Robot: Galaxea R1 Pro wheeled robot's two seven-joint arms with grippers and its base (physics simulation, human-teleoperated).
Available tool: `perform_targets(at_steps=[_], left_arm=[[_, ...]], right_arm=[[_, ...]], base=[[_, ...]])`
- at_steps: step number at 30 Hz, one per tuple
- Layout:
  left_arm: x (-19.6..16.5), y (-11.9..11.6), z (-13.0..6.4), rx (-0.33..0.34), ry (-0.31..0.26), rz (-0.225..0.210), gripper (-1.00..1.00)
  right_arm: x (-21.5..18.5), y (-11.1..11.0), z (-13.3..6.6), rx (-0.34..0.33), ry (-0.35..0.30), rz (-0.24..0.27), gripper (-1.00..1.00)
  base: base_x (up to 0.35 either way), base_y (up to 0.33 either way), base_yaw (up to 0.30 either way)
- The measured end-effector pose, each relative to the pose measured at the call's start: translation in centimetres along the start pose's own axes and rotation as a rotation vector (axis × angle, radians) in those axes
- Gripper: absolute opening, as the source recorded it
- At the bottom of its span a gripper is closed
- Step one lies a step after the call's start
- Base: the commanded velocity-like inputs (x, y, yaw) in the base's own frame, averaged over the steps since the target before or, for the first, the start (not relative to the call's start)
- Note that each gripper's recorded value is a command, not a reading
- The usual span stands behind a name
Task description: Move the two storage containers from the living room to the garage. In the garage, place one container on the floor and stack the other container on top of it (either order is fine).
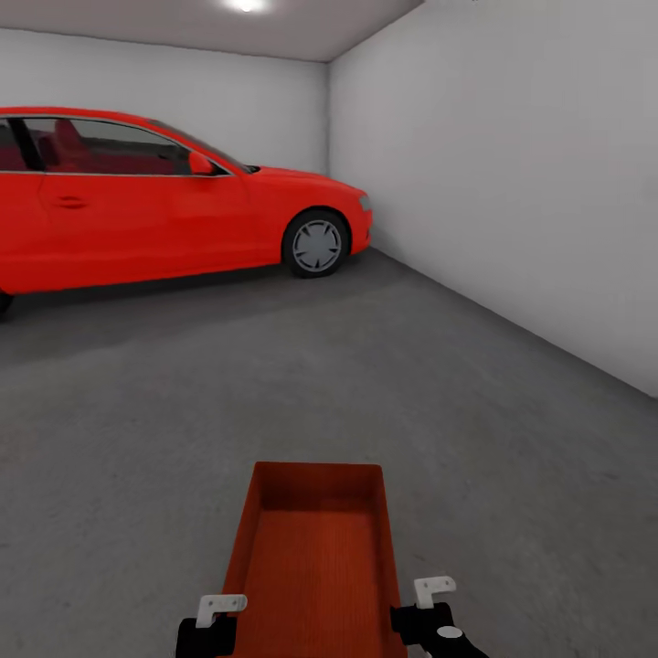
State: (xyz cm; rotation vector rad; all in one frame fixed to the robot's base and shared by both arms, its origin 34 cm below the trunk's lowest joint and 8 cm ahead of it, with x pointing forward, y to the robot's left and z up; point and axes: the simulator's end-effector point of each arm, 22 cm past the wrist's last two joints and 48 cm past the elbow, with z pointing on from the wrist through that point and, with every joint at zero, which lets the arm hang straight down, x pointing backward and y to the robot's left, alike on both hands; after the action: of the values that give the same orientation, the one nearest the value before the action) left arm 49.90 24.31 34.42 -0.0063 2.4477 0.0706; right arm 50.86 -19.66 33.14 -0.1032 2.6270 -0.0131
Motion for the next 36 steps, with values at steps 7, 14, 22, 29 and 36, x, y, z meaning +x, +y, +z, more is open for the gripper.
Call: perform_targets(at_steps=[7, 14, 22, 29, 36], left_arm=[[0.0, 0.0, 0.0, 0.0, 0.0, -0.001, -1.0], [-0.02, -0.02, -0.03, 0.0, -0.001, 0.0, -1.0], [-0.12, 0.0, -0.04, 0.0, -0.003, 0.0, -1.0], [-0.25, -0.01, -0.07, 0.0, -0.005, 0.0, -1.0], [-0.4, -0.01, -0.09, 0.0, -0.008, 0.0, -1.0]], right_arm=[[-0.01, 0.0, 0.0, 0.0, 0.0, 0.0, -1.0], [-0.02, -0.02, -0.03, 0.0, -0.001, 0.0, -1.0], [-0.12, -0.01, -0.07, 0.0, -0.003, 0.0, -1.0], [-0.25, -0.04, -0.11, 0.001, -0.005, 0.0, -1.0], [-0.39, -0.05, -0.17, 0.001, -0.008, 0.0, -1.0]], base=[[0.004, 0.0, -0.269], [0.218, 0.0, -0.269], [0.325, 0.0, -0.274], [0.268, -0.121, -0.293], [0.212, -0.19, -0.296]])
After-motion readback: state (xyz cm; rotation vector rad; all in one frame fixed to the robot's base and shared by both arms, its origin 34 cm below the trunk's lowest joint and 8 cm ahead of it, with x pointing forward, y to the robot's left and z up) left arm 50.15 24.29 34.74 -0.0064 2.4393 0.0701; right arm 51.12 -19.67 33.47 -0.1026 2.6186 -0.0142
